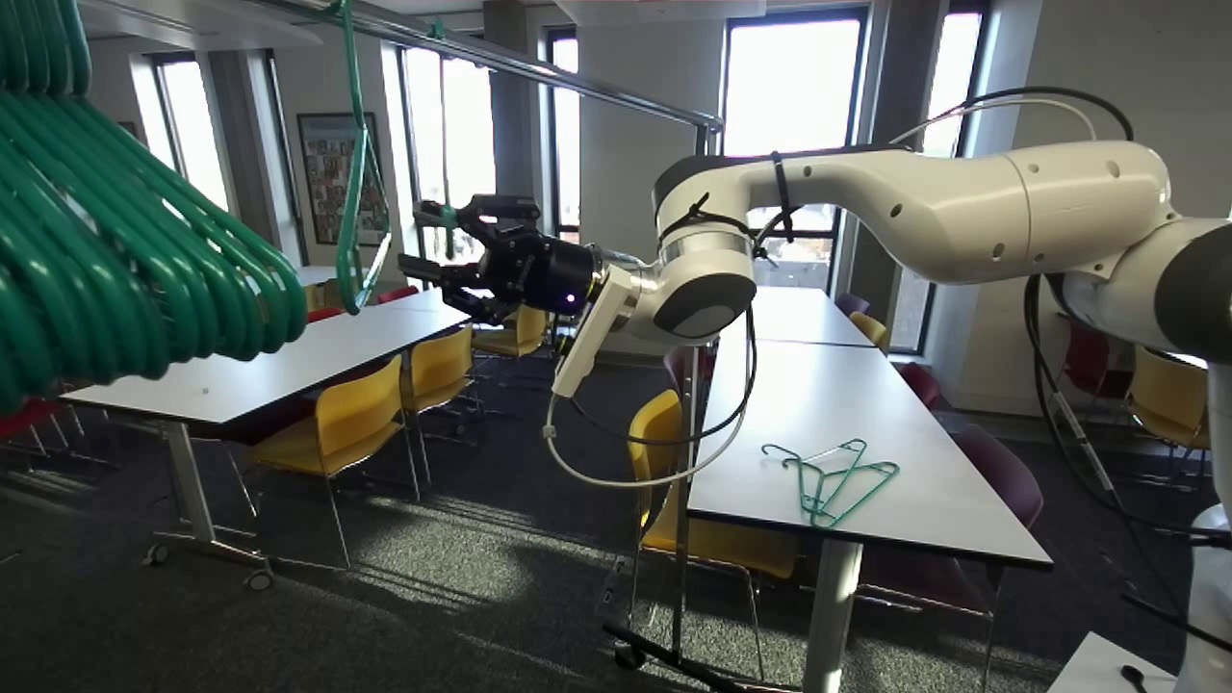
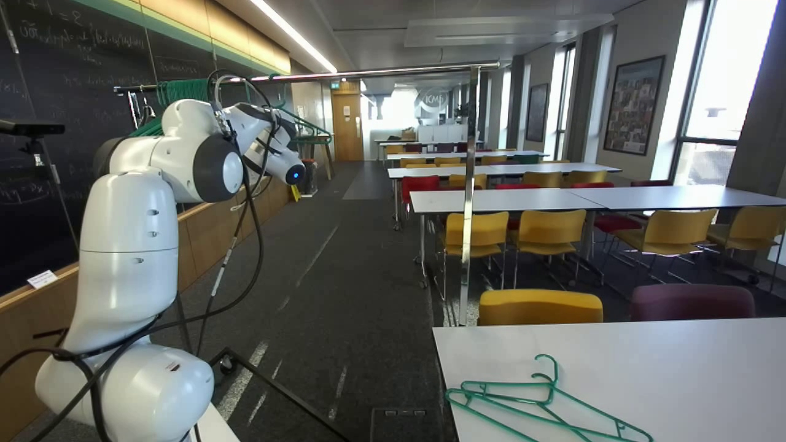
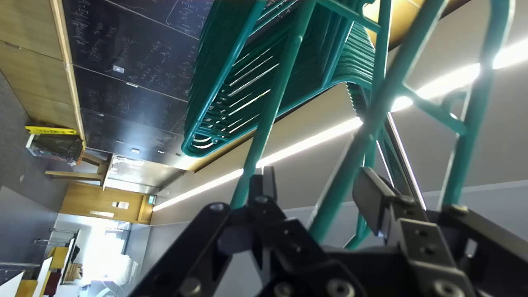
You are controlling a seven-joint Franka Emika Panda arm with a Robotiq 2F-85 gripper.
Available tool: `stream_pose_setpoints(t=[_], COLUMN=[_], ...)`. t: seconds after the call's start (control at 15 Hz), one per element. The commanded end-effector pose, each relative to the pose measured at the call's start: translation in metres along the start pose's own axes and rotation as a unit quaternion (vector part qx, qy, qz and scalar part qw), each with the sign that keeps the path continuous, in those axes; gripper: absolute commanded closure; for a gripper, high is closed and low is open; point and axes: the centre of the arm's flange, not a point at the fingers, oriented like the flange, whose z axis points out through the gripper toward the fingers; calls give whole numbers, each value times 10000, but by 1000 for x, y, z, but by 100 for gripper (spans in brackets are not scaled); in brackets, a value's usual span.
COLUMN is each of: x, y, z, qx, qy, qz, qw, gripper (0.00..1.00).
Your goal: Remove one hanger from the rail and place it on the table.
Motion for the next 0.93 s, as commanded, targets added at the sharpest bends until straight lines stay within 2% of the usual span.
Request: stream_pose_setpoints(t=[0.0,0.07,0.2,0.27,0.4,0.87], x=[7,7,7,7,7,6], y=[-8,-7,-7,-7,-7,-10], z=[3,3,1,1,0,-12], qx=[154,153,153,154,155,297], qy=[-34,-34,-22,-22,-16,276], qz=[38,39,45,48,49,162], qw=[9999,9999,9999,9999,9999,9990], gripper=[13,5,18,4,0,0])
